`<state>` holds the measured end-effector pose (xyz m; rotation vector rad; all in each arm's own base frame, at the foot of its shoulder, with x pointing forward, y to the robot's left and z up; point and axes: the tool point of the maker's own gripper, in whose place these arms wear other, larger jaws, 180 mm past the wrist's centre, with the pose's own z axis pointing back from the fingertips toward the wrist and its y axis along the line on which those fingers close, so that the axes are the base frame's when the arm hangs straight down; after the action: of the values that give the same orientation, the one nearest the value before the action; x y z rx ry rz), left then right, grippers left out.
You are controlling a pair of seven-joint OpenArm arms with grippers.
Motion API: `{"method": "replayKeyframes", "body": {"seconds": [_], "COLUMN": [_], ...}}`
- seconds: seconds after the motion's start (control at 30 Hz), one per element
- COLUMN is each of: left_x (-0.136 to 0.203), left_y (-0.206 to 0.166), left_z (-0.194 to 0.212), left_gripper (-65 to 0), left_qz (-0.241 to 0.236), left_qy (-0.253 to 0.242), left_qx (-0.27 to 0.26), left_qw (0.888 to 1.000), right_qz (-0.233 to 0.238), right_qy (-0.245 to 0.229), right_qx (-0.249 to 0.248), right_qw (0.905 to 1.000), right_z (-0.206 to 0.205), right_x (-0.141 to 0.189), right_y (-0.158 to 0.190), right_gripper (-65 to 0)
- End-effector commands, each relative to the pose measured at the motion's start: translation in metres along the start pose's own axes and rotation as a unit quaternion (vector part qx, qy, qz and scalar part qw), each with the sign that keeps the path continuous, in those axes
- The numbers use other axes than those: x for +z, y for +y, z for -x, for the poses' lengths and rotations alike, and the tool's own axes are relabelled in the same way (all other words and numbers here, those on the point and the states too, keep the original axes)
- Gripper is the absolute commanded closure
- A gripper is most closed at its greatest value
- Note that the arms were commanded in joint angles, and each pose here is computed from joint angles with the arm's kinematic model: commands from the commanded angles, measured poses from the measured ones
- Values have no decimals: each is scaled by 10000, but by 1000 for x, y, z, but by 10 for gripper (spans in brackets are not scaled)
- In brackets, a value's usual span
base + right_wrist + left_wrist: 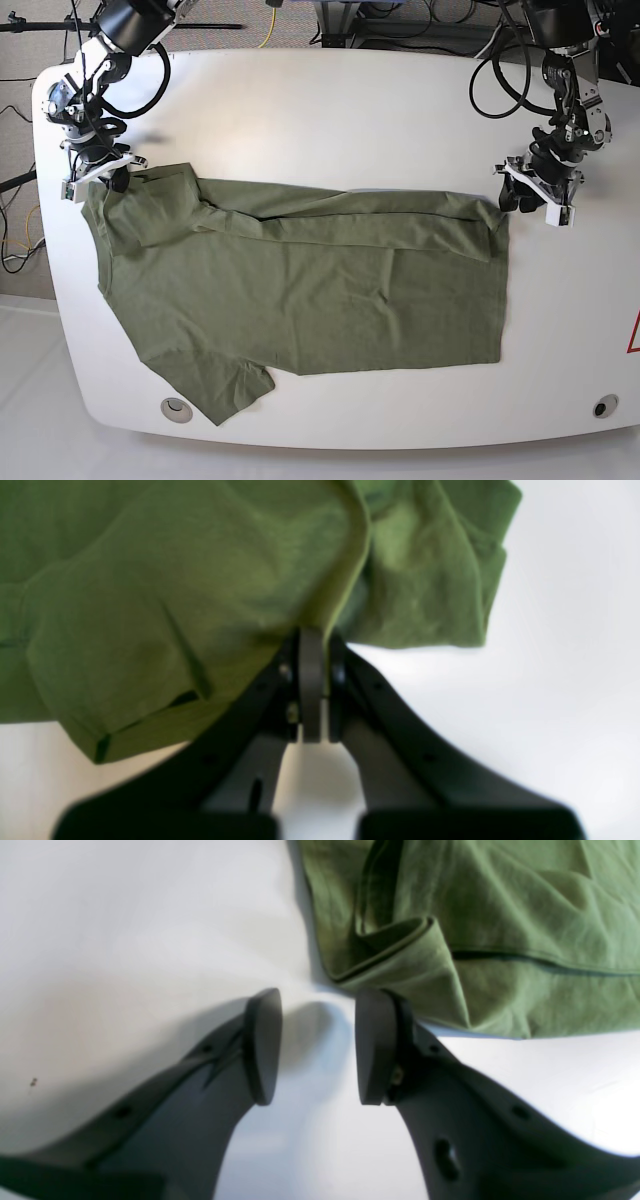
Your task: Fold the T-shirt properly
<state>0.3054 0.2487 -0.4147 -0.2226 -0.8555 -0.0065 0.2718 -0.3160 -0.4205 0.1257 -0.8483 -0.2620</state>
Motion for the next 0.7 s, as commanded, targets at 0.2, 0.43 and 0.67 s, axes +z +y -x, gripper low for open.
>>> {"method": "replayKeyframes", "body": {"seconds": [0.2, 0.43, 0.67], "left_x": [1, 2, 2], "left_y": [1, -3, -2], "left_z": [-8, -6, -6], "left_gripper": [-198, -424, -451], "left_qz": [-11, 135, 157], "left_qy": [-28, -146, -117], "left_qx": [-106, -84, -34], "left_qw": [9999, 9998, 9998], "right_qz": [-2, 14, 6], "right_qy": [-294, -330, -306], "right_qx": [119, 50, 16], "right_qw": [9995, 9994, 9995], "right_z": [-21, -20, -16], "right_x": [3, 4, 4], "right_y": [-1, -3, -3], "right_gripper": [0, 0, 0]}}
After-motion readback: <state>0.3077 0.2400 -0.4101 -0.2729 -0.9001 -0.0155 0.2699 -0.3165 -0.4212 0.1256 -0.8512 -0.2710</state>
